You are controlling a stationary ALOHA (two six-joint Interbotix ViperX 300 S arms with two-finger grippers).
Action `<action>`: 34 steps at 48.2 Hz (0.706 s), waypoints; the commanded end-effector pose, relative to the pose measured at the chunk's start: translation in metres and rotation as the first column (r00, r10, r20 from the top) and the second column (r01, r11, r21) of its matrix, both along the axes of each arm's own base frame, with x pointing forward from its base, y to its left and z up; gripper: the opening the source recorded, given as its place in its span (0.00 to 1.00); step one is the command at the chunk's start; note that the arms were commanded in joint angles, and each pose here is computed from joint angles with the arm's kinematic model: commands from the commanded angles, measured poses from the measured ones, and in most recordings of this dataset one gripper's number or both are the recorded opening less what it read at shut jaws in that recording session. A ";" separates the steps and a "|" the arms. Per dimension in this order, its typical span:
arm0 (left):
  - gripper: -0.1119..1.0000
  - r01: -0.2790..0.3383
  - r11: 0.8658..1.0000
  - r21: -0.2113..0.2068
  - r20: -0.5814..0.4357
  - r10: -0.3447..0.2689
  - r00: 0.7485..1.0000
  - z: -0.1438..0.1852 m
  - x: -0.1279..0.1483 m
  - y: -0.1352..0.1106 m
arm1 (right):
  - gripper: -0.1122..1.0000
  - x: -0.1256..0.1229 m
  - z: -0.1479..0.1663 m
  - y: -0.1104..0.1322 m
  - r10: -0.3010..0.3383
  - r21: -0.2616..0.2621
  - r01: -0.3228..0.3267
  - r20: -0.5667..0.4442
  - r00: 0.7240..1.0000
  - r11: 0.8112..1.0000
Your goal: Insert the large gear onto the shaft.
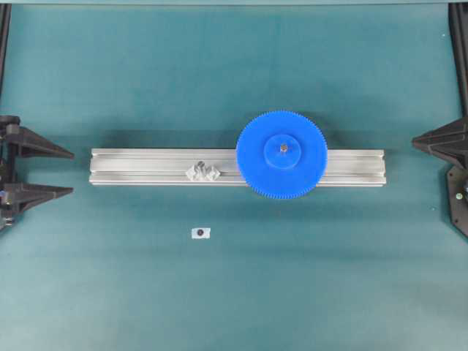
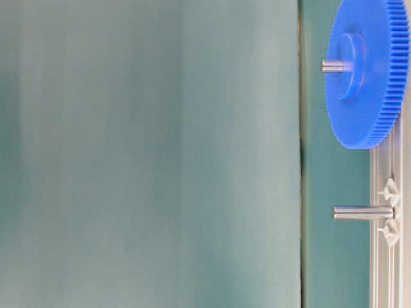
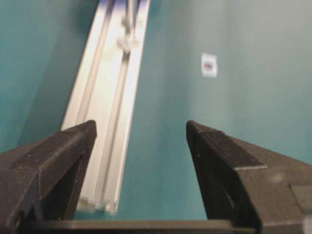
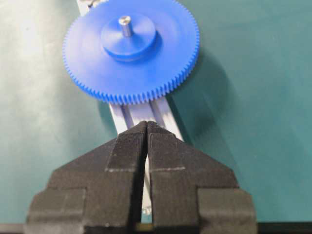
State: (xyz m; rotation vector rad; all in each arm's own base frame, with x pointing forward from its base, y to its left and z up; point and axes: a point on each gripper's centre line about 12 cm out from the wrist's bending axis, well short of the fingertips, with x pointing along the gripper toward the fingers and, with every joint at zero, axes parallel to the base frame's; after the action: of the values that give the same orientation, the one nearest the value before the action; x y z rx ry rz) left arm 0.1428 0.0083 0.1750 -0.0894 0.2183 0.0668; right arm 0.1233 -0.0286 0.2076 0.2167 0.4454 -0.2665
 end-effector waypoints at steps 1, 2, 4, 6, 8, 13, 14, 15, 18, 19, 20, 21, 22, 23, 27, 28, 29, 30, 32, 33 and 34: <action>0.77 -0.001 1.000 0.000 0.061 0.001 0.998 0.007 0.001 0.000 | 0.15 0.002 0.004 0.000 -0.005 0.007 0.005 0.013 1.000 1.000; 0.77 -0.001 1.000 -0.002 0.068 0.001 0.998 0.008 0.000 0.000 | 0.15 0.001 0.004 -0.001 -0.007 0.007 0.007 0.014 1.000 1.000; 0.77 -0.003 1.000 -0.004 0.071 0.003 0.997 0.007 -0.001 0.000 | 0.15 0.002 0.004 -0.001 -0.007 0.008 0.007 0.011 1.000 1.000; 0.77 -0.001 1.000 -0.006 0.066 0.002 0.998 0.005 -0.001 0.000 | 0.15 0.002 0.004 -0.001 -0.007 0.007 0.007 0.013 1.000 1.000; 0.77 -0.002 1.000 -0.008 0.059 0.002 0.998 0.002 -0.002 0.000 | 0.15 0.002 0.004 -0.001 -0.007 0.008 0.007 0.011 1.000 1.000; 0.78 -0.002 1.000 -0.009 0.039 0.002 0.999 -0.006 -0.004 0.000 | 0.15 0.002 0.004 0.000 -0.005 0.008 0.005 0.011 1.000 1.000; 0.78 -0.002 1.000 -0.009 0.033 0.002 0.999 -0.008 -0.005 0.000 | 0.15 0.002 0.004 -0.001 -0.007 0.008 0.007 0.011 1.000 1.000; 0.78 -0.004 1.000 -0.009 0.027 0.004 1.000 -0.010 -0.005 0.000 | 0.15 0.001 0.004 -0.001 -0.007 0.007 0.007 0.014 1.000 1.000; 0.78 -0.002 1.000 -0.010 0.008 0.002 1.000 -0.016 -0.007 0.000 | 0.15 0.002 0.004 0.000 -0.005 0.007 0.005 0.013 1.000 1.000; 0.78 -0.003 1.000 -0.012 0.005 0.003 1.000 -0.017 -0.007 0.000 | 0.15 0.002 0.004 -0.001 -0.007 0.007 0.007 0.013 1.000 1.000; 0.78 -0.003 1.000 -0.012 0.002 0.003 1.000 -0.018 -0.008 0.000 | 0.15 0.001 0.004 -0.001 -0.007 0.007 0.007 0.014 1.000 1.000; 0.78 -0.003 1.000 -0.014 0.004 0.003 1.000 -0.019 -0.008 0.000 | 0.15 0.002 0.004 -0.001 -0.007 0.008 0.007 0.011 1.000 1.000; 0.78 -0.003 1.000 -0.014 0.002 0.003 1.000 -0.019 -0.008 0.000 | 0.15 0.002 0.004 -0.001 -0.007 0.007 0.007 0.013 1.000 1.000; 0.78 -0.003 1.000 -0.014 0.004 0.003 1.000 -0.019 -0.008 0.000 | 0.15 0.002 0.004 -0.001 -0.007 0.007 0.007 0.013 1.000 1.000; 0.78 -0.003 1.000 -0.014 0.001 0.003 1.000 -0.020 -0.008 0.000 | 0.15 0.002 0.004 -0.001 -0.007 0.007 0.007 0.013 1.000 1.000; 0.78 -0.003 1.000 -0.012 0.002 0.003 1.000 -0.019 -0.008 0.000 | 0.15 0.001 0.004 -0.001 -0.007 0.007 0.007 0.014 1.000 1.000; 0.78 -0.003 1.000 -0.014 -0.001 0.003 1.000 -0.020 -0.008 0.000 | 0.15 0.002 0.004 -0.001 -0.007 0.008 0.007 0.011 1.000 1.000; 0.78 -0.003 1.000 -0.014 0.002 0.003 1.000 -0.020 -0.008 0.000 | 0.15 0.001 0.004 -0.001 -0.007 0.007 0.007 0.013 1.000 1.000; 0.78 -0.004 1.000 -0.012 0.004 0.004 1.000 -0.020 -0.009 0.000 | 0.15 0.002 0.004 -0.001 -0.007 0.008 0.007 0.011 1.000 1.000; 0.78 -0.003 1.000 -0.012 0.007 0.003 1.000 -0.020 -0.009 -0.001 | 0.15 0.002 0.004 -0.001 -0.007 0.008 0.007 0.011 1.000 1.000; 0.78 -0.003 1.000 -0.012 0.005 0.003 1.000 -0.021 -0.009 -0.001 | 0.15 0.002 0.004 -0.001 -0.007 0.007 0.007 0.013 1.000 1.000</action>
State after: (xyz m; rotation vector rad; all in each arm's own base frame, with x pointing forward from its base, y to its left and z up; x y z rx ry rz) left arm 0.1321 0.0076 0.1497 -0.1052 0.2286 0.0680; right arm 0.1234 -0.0286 0.2082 0.2180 0.4438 -0.2659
